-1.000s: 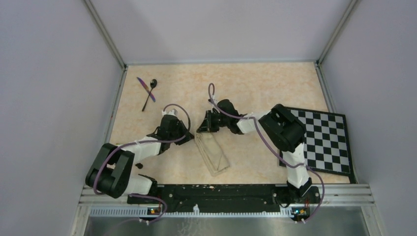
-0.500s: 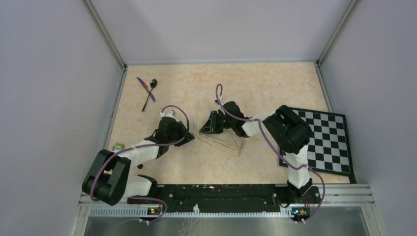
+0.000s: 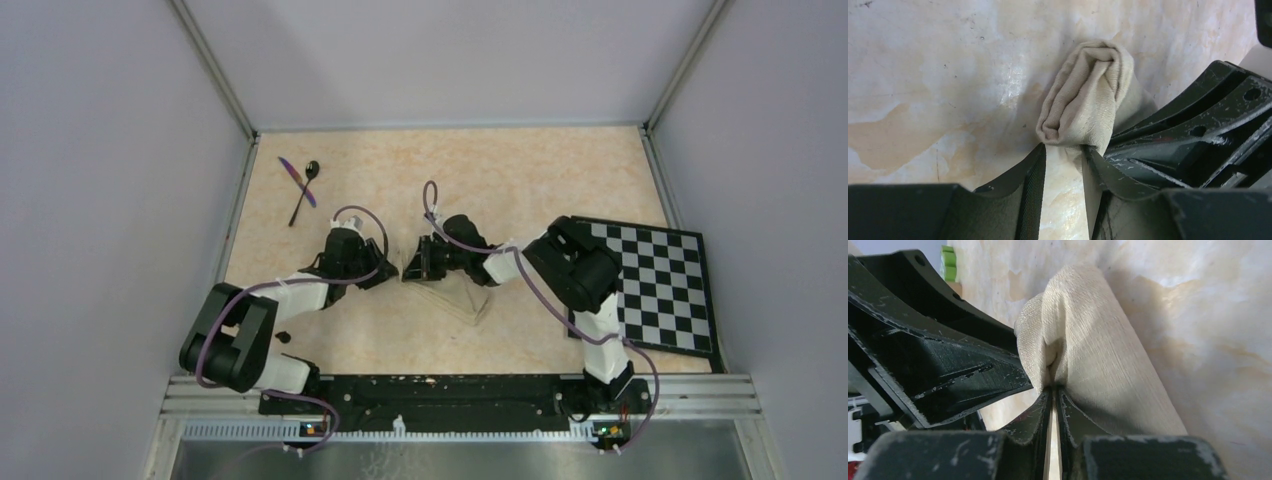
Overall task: Fold the napkin into a case and place the utensils inside
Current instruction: Grasp the top corner of the smaller rectangle folded napkin from the folded napkin.
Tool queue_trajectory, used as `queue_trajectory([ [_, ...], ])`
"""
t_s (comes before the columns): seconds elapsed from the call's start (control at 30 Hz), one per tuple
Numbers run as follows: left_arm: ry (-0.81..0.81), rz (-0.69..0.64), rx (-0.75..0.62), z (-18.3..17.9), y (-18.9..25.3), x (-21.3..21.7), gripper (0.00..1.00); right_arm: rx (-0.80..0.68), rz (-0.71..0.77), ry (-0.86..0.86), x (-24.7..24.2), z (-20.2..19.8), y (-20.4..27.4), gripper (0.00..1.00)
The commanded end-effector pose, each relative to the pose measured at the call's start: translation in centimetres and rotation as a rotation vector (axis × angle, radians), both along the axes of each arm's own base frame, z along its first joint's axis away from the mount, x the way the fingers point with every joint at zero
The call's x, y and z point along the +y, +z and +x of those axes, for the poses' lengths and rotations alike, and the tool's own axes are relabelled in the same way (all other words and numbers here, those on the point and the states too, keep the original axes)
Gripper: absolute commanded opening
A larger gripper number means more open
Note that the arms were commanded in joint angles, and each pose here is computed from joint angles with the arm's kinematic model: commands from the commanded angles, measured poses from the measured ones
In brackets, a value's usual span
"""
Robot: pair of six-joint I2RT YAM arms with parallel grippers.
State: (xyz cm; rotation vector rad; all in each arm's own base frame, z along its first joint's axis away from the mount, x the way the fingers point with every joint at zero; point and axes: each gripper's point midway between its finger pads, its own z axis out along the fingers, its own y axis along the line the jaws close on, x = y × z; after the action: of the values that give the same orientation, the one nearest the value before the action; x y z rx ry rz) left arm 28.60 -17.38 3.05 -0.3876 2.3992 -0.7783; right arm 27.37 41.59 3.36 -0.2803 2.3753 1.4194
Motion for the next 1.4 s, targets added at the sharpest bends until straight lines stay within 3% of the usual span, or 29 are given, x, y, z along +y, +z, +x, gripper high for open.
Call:
queue_trajectory([
  [0.0, -0.006, 0.040, 0.020, -0.1, -1.0, 0.4, 0.40, -0.041, 0.000, 0.005, 1.2, -0.7, -0.3, 0.07],
  [0.1, -0.004, 0.072, 0.018, -0.8, -0.8, 1.2, 0.42, -0.033, -0.005, -0.015, -1.0, 0.7, -0.1, 0.07],
  [0.37, -0.009, 0.070, -0.023, -1.9, 1.0, 1.8, 0.47, -0.115, 0.077, -0.021, -2.2, 2.0, 6.8, 0.15],
  [0.53, -0.043, 0.010, -0.026, -1.3, 1.7, 0.4, 0.48, -0.119, 0.046, -0.061, -2.2, 3.0, 5.6, 0.15],
  [0.67, -0.059, -0.025, -0.030, -0.4, 2.1, -0.5, 0.49, -0.110, 0.013, -0.107, -2.6, 3.8, 3.8, 0.00],
  [1.07, -0.096, -0.049, 0.004, 0.7, 0.8, -3.4, 0.49, -0.036, 0.074, -0.141, 1.3, 4.7, 1.7, 0.00],
  [1.37, -0.019, 0.055, -0.049, 0.3, 1.9, 1.3, 0.58, -0.076, 0.051, -0.151, -2.3, 5.0, 3.1, 0.05],
])
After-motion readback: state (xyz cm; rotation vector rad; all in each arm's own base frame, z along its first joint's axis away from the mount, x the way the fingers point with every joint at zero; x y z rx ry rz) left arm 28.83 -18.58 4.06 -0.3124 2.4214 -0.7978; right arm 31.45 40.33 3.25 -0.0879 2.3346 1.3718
